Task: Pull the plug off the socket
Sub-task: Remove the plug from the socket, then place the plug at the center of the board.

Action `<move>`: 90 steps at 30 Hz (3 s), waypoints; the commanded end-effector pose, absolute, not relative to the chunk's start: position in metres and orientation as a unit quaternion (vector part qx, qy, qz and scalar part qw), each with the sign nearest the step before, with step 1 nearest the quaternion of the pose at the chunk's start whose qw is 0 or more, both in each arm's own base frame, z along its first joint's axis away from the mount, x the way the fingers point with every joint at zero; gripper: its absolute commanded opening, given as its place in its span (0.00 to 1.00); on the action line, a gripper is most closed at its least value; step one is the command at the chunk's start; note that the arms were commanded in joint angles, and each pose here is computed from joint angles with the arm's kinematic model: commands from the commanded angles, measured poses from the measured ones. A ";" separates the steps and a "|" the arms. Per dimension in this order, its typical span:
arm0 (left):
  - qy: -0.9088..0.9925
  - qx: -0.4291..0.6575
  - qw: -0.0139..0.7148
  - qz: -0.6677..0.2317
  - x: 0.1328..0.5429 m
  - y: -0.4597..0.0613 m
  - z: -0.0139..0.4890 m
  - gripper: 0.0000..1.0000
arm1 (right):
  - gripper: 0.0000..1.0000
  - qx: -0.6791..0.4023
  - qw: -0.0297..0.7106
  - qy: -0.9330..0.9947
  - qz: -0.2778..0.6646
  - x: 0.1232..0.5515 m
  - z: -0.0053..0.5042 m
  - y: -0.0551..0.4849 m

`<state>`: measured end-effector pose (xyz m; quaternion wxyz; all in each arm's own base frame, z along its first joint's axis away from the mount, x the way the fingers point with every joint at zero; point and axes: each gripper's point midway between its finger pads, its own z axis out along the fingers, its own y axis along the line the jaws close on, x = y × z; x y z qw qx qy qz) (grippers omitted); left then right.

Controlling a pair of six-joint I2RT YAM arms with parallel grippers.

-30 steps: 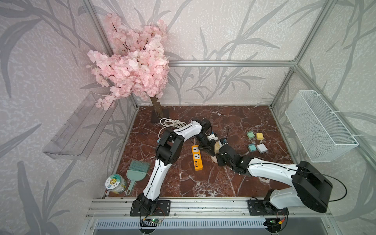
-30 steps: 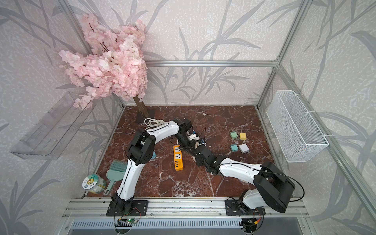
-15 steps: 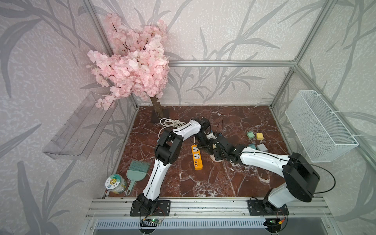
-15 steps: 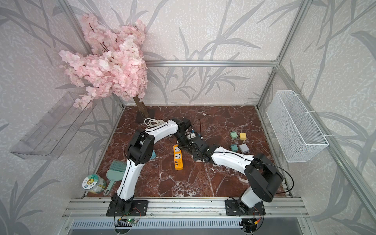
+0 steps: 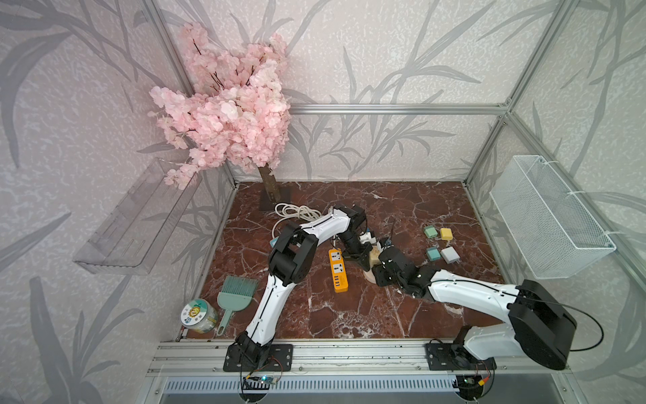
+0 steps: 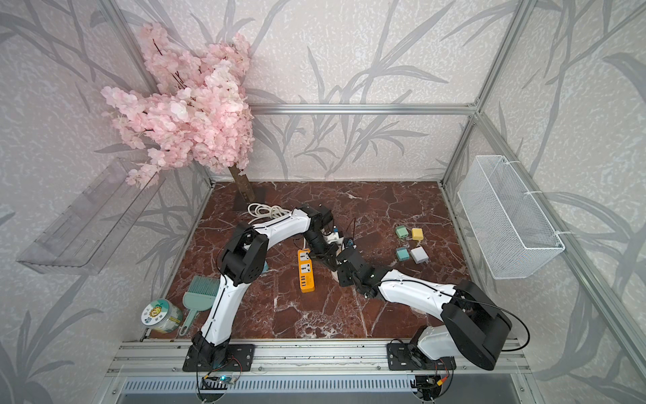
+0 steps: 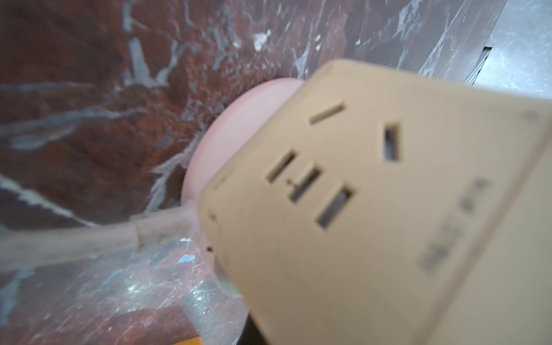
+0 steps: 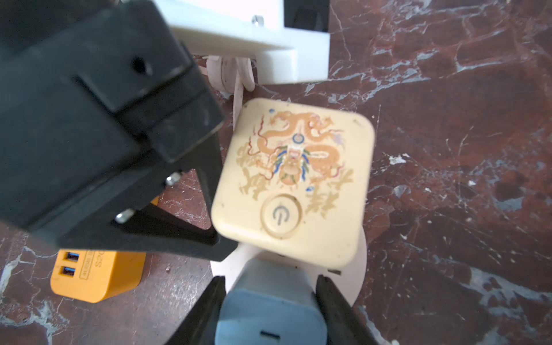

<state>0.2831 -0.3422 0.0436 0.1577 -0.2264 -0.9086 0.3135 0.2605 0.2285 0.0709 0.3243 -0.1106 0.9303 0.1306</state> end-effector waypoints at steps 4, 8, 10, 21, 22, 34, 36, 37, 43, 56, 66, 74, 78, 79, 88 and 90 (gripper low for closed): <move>-0.948 -0.215 0.153 0.179 0.302 -0.291 -0.029 0.00 | 0.00 -0.107 0.401 0.893 0.173 0.286 0.130 0.252; -0.947 -0.216 0.153 0.179 0.302 -0.291 -0.029 0.00 | 0.00 -0.092 0.335 0.924 0.162 0.297 0.125 0.261; -0.948 -0.215 0.154 0.178 0.302 -0.291 -0.029 0.00 | 0.00 -0.090 0.306 0.935 0.153 0.301 0.123 0.265; -0.948 -0.216 0.153 0.178 0.302 -0.291 -0.029 0.00 | 0.00 -0.099 0.294 0.936 0.165 0.295 0.124 0.268; -0.948 -0.216 0.153 0.178 0.302 -0.291 -0.029 0.00 | 0.00 -0.103 0.305 0.931 0.172 0.293 0.127 0.267; -0.948 -0.216 0.153 0.175 0.302 -0.291 -0.029 0.00 | 0.00 -0.170 0.391 0.894 0.136 0.289 0.144 0.262; -0.948 -0.217 0.153 0.175 0.302 -0.291 -0.029 0.00 | 0.00 -0.176 0.384 0.898 0.124 0.289 0.144 0.263; -0.948 -0.217 0.153 0.175 0.302 -0.291 -0.029 0.00 | 0.00 -0.173 0.387 0.896 0.128 0.288 0.146 0.263; -0.946 -0.219 0.155 0.181 0.301 -0.292 -0.028 0.00 | 0.00 -0.114 0.408 0.892 0.160 0.287 0.173 0.238; -0.942 -0.225 0.158 0.193 0.300 -0.296 -0.024 0.00 | 0.00 -0.001 0.222 0.964 0.144 0.275 0.160 0.131; -0.940 -0.226 0.161 0.196 0.299 -0.297 -0.025 0.00 | 0.00 0.000 0.085 0.996 0.030 0.357 0.119 0.083; -0.940 -0.227 0.161 0.197 0.299 -0.297 -0.024 0.00 | 0.00 -0.010 0.012 1.000 -0.005 0.399 0.083 0.062; -0.940 -0.227 0.162 0.198 0.299 -0.297 -0.024 0.00 | 0.02 -0.024 -0.017 1.000 -0.004 0.408 0.063 0.063; -0.940 -0.227 0.162 0.199 0.299 -0.297 -0.024 0.00 | 0.04 -0.026 -0.021 0.999 -0.005 0.410 0.060 0.063; -0.939 -0.227 0.164 0.202 0.299 -0.297 -0.024 0.00 | 0.55 -0.036 -0.044 0.998 -0.031 0.428 0.042 0.057; -0.939 -0.226 0.164 0.203 0.299 -0.297 -0.024 0.00 | 0.65 -0.037 -0.043 0.998 -0.034 0.430 0.044 0.057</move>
